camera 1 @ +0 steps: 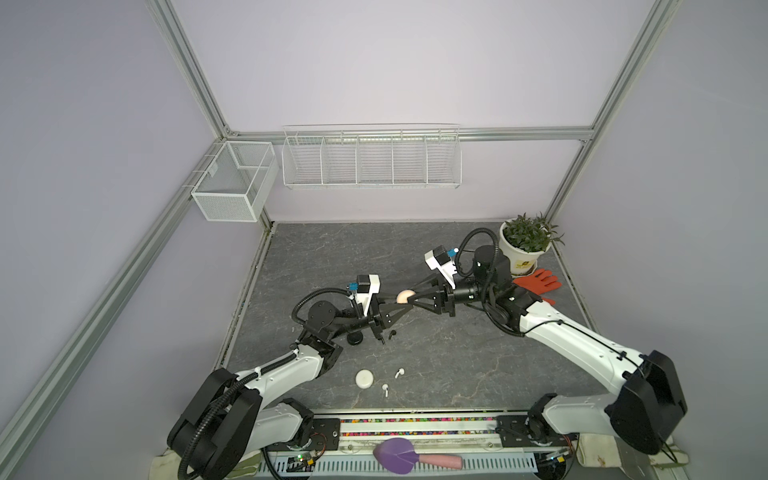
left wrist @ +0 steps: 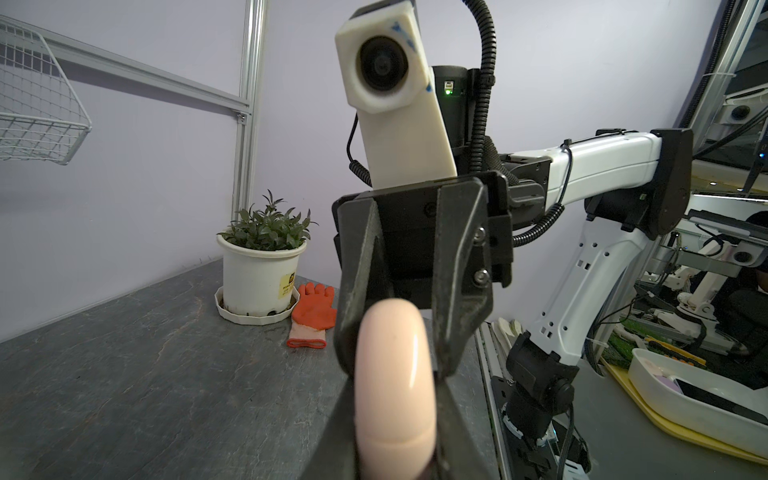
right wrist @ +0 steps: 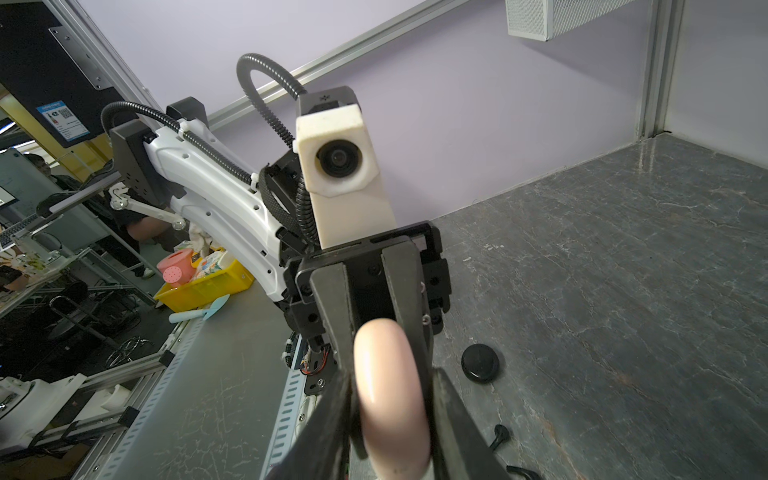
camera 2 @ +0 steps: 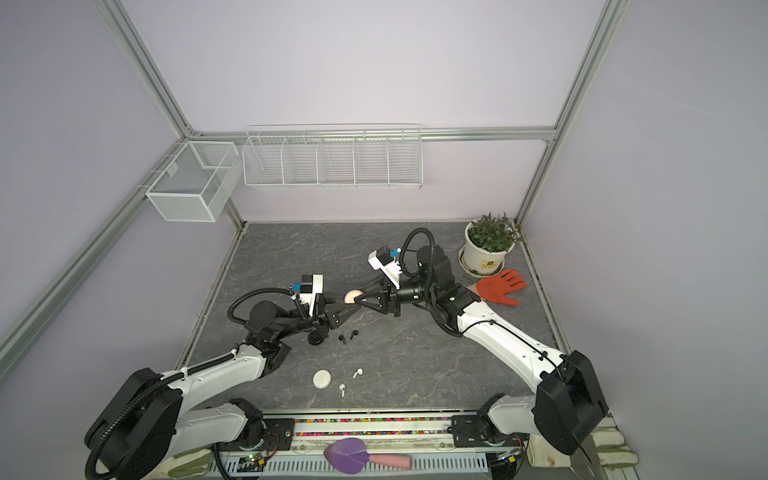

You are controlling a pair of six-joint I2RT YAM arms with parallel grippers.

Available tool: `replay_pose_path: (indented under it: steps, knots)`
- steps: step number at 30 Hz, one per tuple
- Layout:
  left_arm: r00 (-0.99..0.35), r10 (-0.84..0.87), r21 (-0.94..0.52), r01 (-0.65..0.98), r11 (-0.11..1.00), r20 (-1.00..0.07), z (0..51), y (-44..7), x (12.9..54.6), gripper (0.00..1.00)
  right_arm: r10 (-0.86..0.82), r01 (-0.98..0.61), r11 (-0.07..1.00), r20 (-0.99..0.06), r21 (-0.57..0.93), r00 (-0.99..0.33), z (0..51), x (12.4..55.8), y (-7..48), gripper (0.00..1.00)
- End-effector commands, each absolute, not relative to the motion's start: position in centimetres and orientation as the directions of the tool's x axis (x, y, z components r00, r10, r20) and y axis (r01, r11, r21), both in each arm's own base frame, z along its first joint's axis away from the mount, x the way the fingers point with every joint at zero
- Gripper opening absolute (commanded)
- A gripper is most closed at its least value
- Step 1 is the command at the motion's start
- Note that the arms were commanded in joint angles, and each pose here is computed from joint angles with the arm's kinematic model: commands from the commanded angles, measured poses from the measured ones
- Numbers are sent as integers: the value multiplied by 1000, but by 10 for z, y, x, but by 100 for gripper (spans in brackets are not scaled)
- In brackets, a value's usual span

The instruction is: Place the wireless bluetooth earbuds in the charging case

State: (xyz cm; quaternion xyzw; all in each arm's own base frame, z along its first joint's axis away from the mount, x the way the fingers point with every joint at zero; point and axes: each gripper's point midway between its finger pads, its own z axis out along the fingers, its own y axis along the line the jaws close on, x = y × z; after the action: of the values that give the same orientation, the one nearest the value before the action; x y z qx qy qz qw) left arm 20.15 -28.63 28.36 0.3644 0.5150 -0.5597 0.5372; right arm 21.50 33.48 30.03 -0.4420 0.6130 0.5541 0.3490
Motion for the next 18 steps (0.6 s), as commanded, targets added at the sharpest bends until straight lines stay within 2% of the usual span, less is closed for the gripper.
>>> replay_pose_path:
  steps: [1,10,12,18]
  knots:
    - [-117,-269,-159,977,140,-956,301,-287,212,0,-206,-906,-42,-891,421,-404,283,203,336,31]
    - [-131,-285,-175,975,135,-950,305,-288,215,0,-202,-914,-27,-897,406,-392,283,206,336,25]
    - [-132,-289,-177,975,136,-948,307,-287,215,8,-206,-915,-9,-896,404,-393,281,208,336,24]
    - [-131,-304,-196,962,192,-944,304,-280,218,47,-226,-904,58,-877,423,-424,271,225,338,20]
